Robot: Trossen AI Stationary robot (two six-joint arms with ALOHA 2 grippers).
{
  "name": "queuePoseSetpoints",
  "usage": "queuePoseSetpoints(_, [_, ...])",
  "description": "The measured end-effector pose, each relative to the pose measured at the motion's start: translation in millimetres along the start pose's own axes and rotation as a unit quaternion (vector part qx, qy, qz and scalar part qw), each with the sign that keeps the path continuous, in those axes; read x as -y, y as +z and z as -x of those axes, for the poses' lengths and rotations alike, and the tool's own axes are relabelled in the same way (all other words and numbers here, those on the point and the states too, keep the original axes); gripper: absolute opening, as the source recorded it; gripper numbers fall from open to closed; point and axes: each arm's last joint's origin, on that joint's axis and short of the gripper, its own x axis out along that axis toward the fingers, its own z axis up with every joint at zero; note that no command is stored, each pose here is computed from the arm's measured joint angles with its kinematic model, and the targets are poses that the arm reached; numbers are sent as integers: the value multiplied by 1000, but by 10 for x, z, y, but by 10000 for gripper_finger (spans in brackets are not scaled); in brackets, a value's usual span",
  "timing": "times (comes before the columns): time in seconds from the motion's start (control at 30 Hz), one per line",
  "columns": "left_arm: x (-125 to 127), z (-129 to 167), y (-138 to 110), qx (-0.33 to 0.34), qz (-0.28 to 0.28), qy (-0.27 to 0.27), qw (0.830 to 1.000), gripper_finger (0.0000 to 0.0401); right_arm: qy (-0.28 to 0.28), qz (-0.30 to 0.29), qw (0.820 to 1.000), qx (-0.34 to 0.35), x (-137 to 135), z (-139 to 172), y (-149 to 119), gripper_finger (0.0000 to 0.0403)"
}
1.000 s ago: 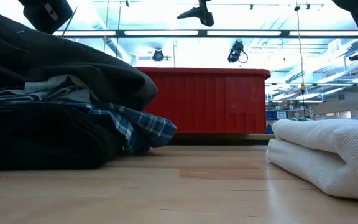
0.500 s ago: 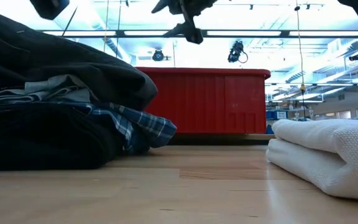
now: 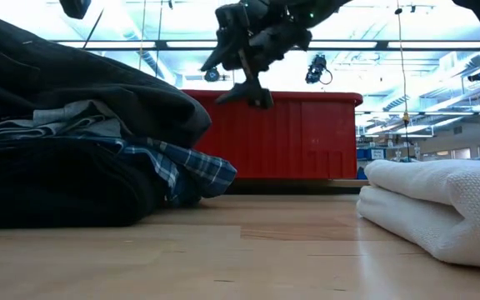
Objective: Fold laundry
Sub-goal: Put the gray pants into the red bin
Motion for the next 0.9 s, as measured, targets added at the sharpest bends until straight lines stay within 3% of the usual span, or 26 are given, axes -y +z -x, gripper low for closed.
queuePoseSetpoints(0.17, [-48, -25, 26, 9, 3, 18, 1000, 144, 23, 9, 1000, -11, -52, -208, -163, 281])
queuePoseSetpoints(0.3, [-72, -44, 42, 16, 43, 27, 999, 144, 60, 34, 998, -5, -179, -260, -181, 281])
queuePoseSetpoints(0.47, [-89, -58, 65, 28, 102, 32, 994, 144, 78, 49, 996, 2, -230, -195, -162, 281])
queuePoseSetpoints(0.77, [-96, -63, 66, 30, 161, 32, 986, 144, 103, 104, 989, 12, -245, -79, -106, 281])
queuePoseSetpoints(0.9, [-96, -63, 65, 28, 156, 31, 987, 144, 120, 67, 990, -19, -185, -100, -142, 281])
